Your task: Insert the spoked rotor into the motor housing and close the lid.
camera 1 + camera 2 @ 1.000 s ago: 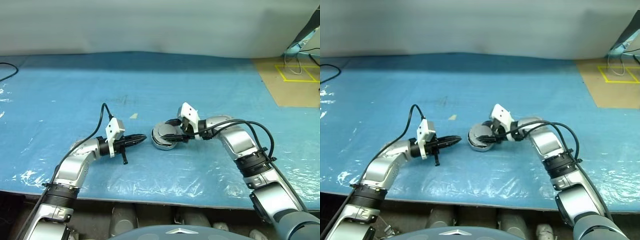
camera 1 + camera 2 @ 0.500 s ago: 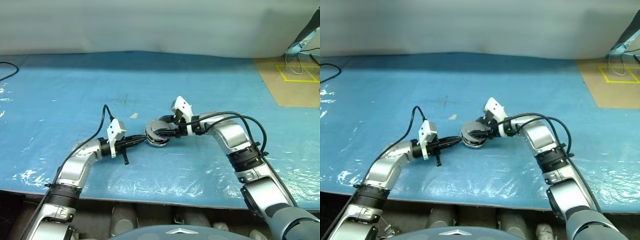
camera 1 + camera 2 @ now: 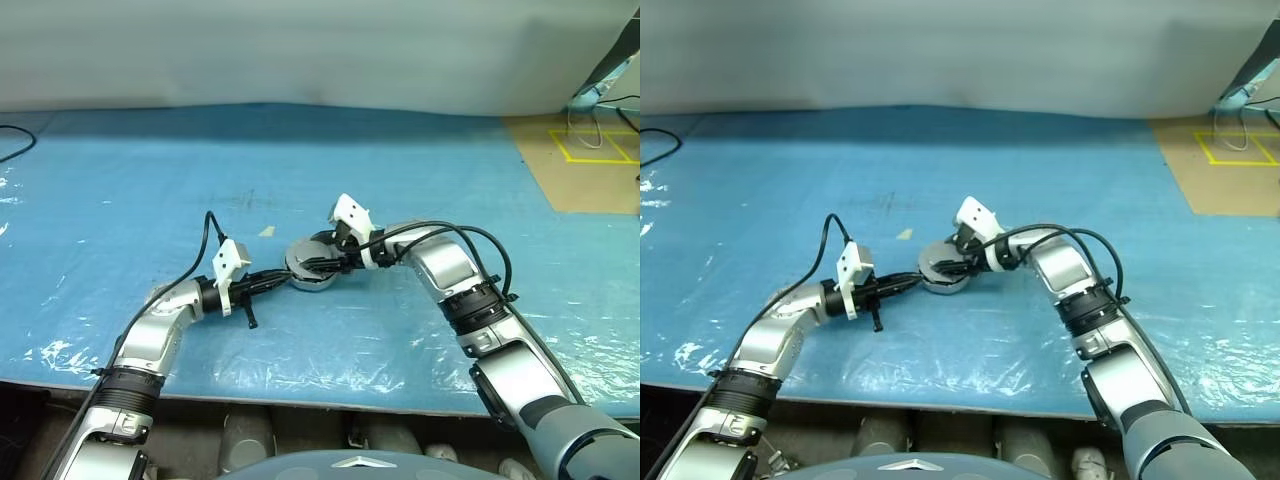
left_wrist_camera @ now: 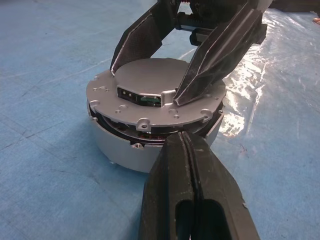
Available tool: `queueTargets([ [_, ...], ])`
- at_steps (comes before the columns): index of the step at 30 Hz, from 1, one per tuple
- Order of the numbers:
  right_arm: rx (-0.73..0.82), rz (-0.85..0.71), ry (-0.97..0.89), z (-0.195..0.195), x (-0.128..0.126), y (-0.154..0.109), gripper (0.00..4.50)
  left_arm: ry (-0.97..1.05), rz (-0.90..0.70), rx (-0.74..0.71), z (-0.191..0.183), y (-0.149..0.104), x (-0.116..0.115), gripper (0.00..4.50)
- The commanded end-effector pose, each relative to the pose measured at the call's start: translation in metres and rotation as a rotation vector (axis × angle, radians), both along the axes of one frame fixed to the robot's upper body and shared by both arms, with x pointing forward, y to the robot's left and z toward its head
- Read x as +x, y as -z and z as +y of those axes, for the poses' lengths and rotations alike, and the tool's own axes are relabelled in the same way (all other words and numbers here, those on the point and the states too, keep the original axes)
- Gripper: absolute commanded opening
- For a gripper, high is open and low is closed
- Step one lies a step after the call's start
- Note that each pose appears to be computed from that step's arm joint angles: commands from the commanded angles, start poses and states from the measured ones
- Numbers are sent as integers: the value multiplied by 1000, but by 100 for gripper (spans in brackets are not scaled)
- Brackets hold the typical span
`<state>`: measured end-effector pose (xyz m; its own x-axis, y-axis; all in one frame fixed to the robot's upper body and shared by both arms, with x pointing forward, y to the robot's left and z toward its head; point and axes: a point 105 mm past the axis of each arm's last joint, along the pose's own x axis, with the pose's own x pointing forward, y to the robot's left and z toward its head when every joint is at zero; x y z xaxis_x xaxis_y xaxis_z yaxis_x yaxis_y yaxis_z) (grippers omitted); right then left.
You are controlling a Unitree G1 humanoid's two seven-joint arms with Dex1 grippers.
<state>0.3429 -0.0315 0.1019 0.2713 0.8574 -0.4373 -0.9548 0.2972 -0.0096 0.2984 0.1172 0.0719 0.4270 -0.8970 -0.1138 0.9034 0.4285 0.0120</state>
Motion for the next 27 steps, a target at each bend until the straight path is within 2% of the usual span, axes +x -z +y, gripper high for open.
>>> queueTargets([
  [1, -26, -23, -4, 6, 3, 3, 293, -6, -21, -10, 1, -4, 1, 0],
  [17, -98, -12, 29, 23, 7, 25, 293, -16, -19, -13, 1, -3, 3, 0],
  [25, -69, 42, -33, 38, -2, 13, 293, -17, -25, -19, -2, -7, 3, 0],
  [27, -96, 53, -31, 37, -2, 17, 293, -16, -26, -17, -2, -8, 3, 0],
])
